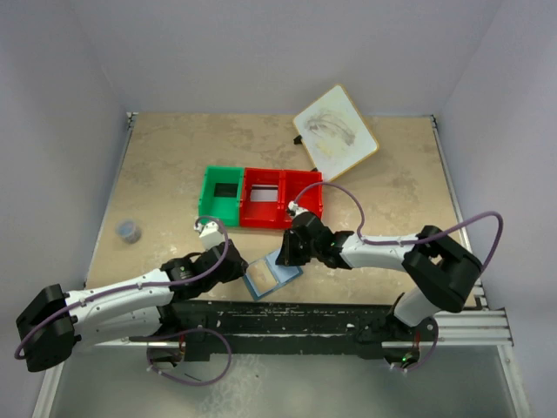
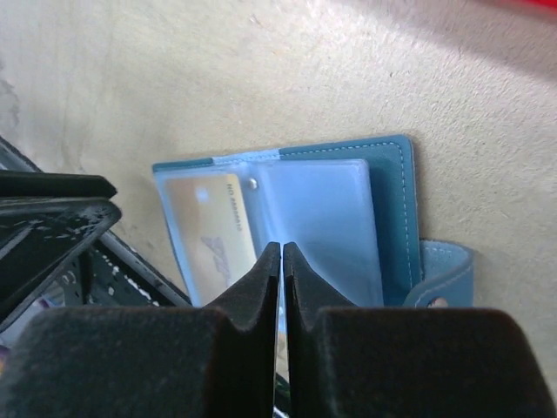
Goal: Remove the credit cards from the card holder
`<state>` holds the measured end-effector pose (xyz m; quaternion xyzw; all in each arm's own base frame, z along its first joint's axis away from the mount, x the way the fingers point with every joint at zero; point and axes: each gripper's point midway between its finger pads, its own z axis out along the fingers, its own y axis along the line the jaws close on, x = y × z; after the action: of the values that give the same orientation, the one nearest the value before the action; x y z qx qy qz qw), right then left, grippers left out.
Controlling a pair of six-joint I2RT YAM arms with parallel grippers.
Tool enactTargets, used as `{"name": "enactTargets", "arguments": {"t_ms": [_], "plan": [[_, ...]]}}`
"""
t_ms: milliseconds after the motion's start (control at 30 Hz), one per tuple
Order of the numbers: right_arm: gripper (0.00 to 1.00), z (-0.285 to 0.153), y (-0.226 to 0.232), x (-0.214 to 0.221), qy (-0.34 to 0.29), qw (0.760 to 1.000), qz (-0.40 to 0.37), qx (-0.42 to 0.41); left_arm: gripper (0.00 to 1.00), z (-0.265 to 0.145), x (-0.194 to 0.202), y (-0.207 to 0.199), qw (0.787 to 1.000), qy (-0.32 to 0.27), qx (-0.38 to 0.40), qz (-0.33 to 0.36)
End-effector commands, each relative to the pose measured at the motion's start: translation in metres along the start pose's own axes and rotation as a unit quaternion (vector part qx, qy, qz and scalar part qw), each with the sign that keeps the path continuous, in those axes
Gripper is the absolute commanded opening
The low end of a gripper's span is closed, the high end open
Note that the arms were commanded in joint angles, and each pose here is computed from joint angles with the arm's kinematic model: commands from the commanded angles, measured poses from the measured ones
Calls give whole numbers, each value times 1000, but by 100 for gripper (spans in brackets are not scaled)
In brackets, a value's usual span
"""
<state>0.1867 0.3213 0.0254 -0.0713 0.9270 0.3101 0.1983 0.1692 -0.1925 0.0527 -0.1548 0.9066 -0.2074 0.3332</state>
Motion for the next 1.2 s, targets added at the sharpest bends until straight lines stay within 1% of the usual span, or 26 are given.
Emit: {"name": "enactTargets", "arguments": {"t_ms": [0, 133, 400, 633, 800, 900, 967, 1000, 1100, 1167], "plan": [[7, -20, 27, -28, -47, 998, -30, -25, 28, -6, -18, -17, 999, -28, 16, -17], [7, -14, 41, -21, -34, 997, -36, -52, 27, -7, -18, -18, 999, -30, 17, -18], [6, 16, 33, 3, 16, 998, -40, -48, 27, -8, -17, -18, 999, -25, 22, -14], [6, 29, -3, 22, 48, 998, -33, 23, 27, -7, -12, -22, 999, -13, 34, -9], [5, 34, -15, 31, 59, 997, -24, 40, 27, -6, -8, -20, 999, -6, 32, -12], [5, 35, -23, 39, 70, 996, -17, 51, 27, -7, -6, -15, 999, -4, 26, -29], [5, 36, -27, 44, 78, 995, -11, 56, 27, -8, -4, -19, 998, -1, 40, -46], [5, 37, -29, 46, 80, 995, -6, 57, 27, -8, -3, -21, 997, 1, 47, -55], [4, 36, -33, 51, 84, 994, 2, 64, 37, -6, 2, -24, 996, 11, 57, -74], [4, 34, -36, 53, 87, 994, 6, 67, 38, -4, 6, -22, 995, 17, 55, -78]]}}
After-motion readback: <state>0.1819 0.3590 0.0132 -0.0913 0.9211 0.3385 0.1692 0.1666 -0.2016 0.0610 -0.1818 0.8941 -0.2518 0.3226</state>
